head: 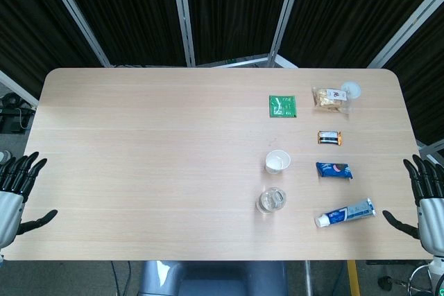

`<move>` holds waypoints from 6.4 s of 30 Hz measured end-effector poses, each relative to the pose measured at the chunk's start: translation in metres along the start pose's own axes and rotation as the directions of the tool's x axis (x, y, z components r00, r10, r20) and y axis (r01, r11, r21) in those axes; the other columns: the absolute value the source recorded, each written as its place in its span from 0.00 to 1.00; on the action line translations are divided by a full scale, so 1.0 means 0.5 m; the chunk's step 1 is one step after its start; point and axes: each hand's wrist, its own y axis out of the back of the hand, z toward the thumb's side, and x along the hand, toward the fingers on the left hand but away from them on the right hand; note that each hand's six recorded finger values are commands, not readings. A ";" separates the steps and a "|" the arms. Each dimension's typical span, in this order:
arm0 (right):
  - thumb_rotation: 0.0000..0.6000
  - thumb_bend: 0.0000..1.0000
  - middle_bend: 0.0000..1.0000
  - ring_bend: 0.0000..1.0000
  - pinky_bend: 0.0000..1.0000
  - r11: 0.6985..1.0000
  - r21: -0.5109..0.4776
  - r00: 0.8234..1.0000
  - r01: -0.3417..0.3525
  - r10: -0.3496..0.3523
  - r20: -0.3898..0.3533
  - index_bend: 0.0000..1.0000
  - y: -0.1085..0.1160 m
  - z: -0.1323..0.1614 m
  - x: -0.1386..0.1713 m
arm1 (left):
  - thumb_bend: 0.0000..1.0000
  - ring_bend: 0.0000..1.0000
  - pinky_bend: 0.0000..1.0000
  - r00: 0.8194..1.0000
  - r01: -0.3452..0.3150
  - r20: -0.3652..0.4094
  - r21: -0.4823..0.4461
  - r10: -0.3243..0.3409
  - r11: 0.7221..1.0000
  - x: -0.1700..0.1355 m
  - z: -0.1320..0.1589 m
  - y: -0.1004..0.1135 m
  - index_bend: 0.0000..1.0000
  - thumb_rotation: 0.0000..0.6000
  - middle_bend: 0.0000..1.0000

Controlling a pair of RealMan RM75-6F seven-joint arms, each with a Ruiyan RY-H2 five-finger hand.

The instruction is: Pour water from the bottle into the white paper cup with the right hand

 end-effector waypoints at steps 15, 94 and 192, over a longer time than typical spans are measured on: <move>1.00 0.00 0.00 0.00 0.00 0.994 -0.069 0.996 -0.086 0.086 0.006 0.00 -0.039 -0.013 -0.016 | 0.00 0.00 0.00 1.000 -0.008 0.002 -0.003 0.008 1.000 0.007 0.003 0.000 0.00 1.00 0.00; 1.00 0.01 0.37 0.25 0.28 0.623 -0.405 0.723 -0.669 0.422 -0.546 0.20 -0.444 0.339 -0.149 | 0.00 0.00 0.00 0.994 0.070 -0.086 0.035 -0.067 0.997 0.051 -0.024 -0.052 0.00 1.00 0.00; 1.00 0.56 0.58 0.50 0.47 0.798 0.594 0.987 -0.104 0.158 -0.041 0.45 -0.368 0.194 -0.341 | 0.00 0.00 0.00 0.994 0.065 -0.085 -0.068 -0.071 0.996 0.049 -0.035 -0.016 0.00 1.00 0.00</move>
